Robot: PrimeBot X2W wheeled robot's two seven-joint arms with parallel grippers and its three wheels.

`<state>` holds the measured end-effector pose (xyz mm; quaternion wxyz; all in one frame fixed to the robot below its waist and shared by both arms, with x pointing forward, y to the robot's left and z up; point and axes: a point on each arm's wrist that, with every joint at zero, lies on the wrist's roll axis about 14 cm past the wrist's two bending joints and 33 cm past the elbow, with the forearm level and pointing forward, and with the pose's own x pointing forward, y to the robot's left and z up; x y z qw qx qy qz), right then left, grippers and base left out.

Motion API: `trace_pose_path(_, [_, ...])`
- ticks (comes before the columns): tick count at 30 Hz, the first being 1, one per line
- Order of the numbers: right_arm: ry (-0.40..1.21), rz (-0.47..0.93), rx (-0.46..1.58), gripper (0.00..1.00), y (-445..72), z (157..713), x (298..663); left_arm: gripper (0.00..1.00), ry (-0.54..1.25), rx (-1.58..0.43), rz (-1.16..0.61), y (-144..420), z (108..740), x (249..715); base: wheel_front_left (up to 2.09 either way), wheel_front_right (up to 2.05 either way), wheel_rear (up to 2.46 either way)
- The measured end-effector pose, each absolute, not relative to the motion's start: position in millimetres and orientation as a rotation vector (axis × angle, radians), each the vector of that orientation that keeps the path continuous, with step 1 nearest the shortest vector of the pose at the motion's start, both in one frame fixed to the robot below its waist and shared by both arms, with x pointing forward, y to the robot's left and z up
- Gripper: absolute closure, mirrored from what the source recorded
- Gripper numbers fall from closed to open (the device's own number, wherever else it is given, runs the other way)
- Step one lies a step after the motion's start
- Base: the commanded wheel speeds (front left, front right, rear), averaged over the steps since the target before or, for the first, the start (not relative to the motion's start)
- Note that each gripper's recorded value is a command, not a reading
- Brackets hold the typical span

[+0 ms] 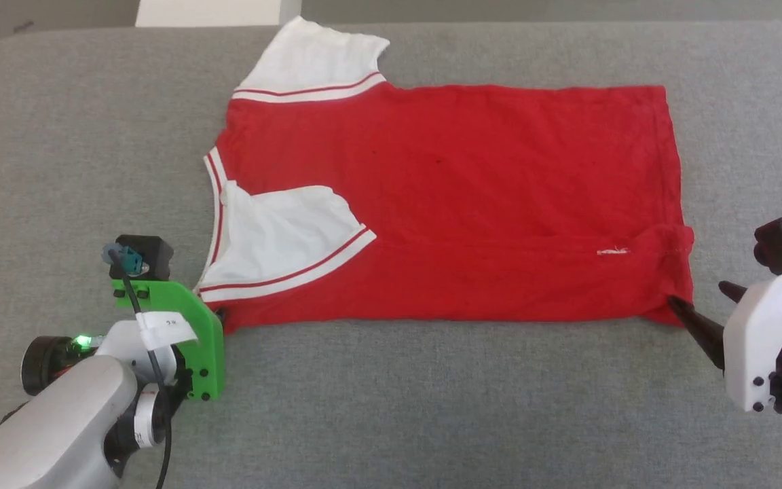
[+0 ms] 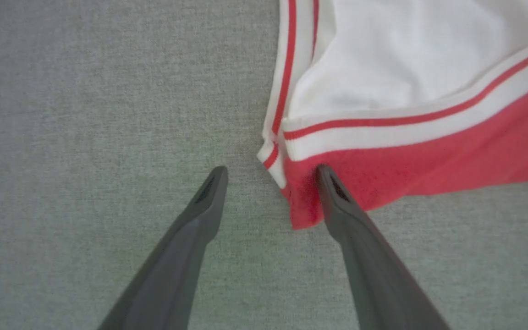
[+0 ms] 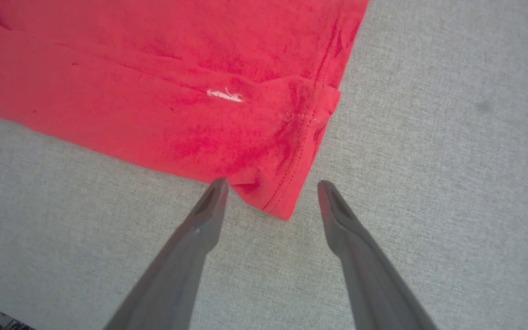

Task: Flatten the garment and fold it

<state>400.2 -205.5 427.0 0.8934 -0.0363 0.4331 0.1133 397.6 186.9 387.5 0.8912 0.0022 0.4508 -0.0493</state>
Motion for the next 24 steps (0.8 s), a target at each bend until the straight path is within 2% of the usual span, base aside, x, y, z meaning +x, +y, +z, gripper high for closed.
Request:
trace_pose_path(7, [0.926, 0.206, -0.072, 0.0, -213, 417, 398, 0.0, 1.003, 0.001, -0.11, 185, 368, 398, 0.0, 0.0, 0.0])
trace_pose_path(8, [0.929, 0.202, -0.071, 0.0, -214, 416, 398, 0.3, 1.013, -0.004, -0.117, 183, 367, 398, 0.0, 0.0, 0.0])
trace_pose_path(9, [0.931, 0.198, -0.073, 0.0, -215, 415, 398, 1.0, 1.023, -0.011, -0.122, 181, 365, 398, 0.0, 0.0, 0.0])
trace_pose_path(16, [0.941, 0.179, -0.118, 0.0, -222, 415, 396, 1.0, 0.989, -0.061, -0.151, 169, 374, 398, 0.0, 0.0, 0.0])
trace_pose_path(24, [1.04, 0.199, -0.094, 0.0, -205, 386, 399, 1.0, 0.92, -0.068, -0.177, 166, 394, 394, 0.0, 0.0, 0.0])
